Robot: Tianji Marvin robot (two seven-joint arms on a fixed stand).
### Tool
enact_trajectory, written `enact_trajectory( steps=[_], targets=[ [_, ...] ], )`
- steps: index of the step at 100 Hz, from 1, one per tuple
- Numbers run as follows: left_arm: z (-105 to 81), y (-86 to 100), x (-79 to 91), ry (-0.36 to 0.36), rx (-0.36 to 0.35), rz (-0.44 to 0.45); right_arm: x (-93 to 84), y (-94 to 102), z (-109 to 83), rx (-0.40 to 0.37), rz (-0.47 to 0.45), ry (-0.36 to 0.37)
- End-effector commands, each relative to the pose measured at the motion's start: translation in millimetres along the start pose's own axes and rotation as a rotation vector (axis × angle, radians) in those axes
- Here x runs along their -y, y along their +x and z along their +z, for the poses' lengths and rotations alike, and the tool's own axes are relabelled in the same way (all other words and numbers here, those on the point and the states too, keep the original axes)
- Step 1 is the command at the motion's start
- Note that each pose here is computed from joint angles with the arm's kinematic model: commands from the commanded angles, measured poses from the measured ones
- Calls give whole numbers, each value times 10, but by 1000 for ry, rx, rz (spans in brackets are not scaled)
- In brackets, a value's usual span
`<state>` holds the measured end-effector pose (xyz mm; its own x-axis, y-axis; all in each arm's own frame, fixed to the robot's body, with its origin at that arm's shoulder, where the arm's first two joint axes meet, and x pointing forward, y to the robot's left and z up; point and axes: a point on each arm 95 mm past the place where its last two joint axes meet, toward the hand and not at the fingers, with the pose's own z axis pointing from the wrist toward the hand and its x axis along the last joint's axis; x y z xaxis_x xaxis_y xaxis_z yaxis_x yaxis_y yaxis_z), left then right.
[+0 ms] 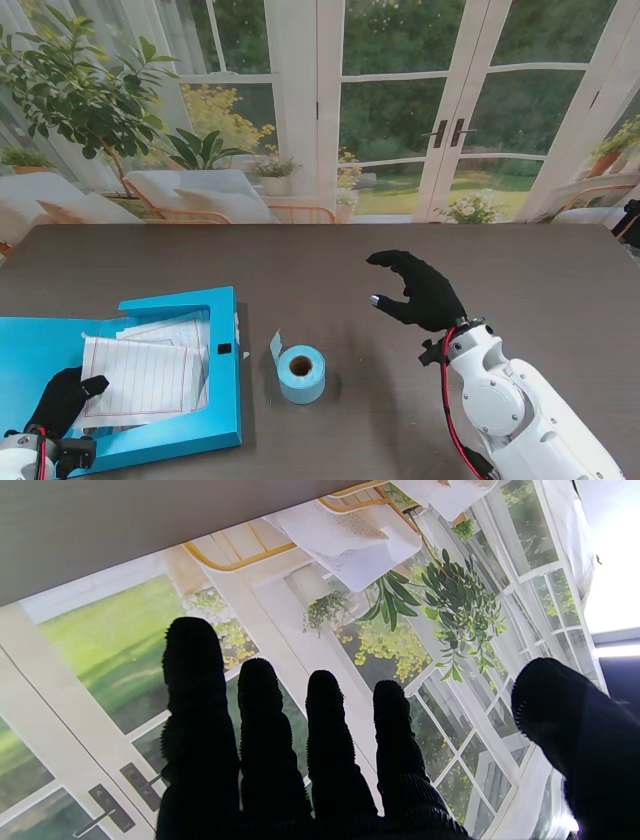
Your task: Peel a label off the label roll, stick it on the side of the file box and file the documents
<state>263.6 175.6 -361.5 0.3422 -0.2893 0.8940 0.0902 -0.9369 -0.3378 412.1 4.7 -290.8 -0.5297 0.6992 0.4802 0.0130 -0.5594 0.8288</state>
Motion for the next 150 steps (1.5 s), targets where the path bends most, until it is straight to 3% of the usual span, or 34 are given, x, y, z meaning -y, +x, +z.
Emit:
enact_trajectory(
  steps=[1, 32, 73, 126, 150],
  targets=[
    [36, 29, -9, -27, 4, 21, 54, 11, -31, -4, -1, 22],
    [204, 130, -14, -81, 129, 126, 79, -10, -43, 3, 10, 30],
    [252, 275, -61, -106, 249, 320, 72, -6, -61, -1, 35, 43],
    [183, 645, 3, -152, 295, 511, 27, 63, -28, -30, 53, 29],
    [223, 689, -47, -147, 266, 507, 31, 47, -28, -23, 65, 27]
  ],
)
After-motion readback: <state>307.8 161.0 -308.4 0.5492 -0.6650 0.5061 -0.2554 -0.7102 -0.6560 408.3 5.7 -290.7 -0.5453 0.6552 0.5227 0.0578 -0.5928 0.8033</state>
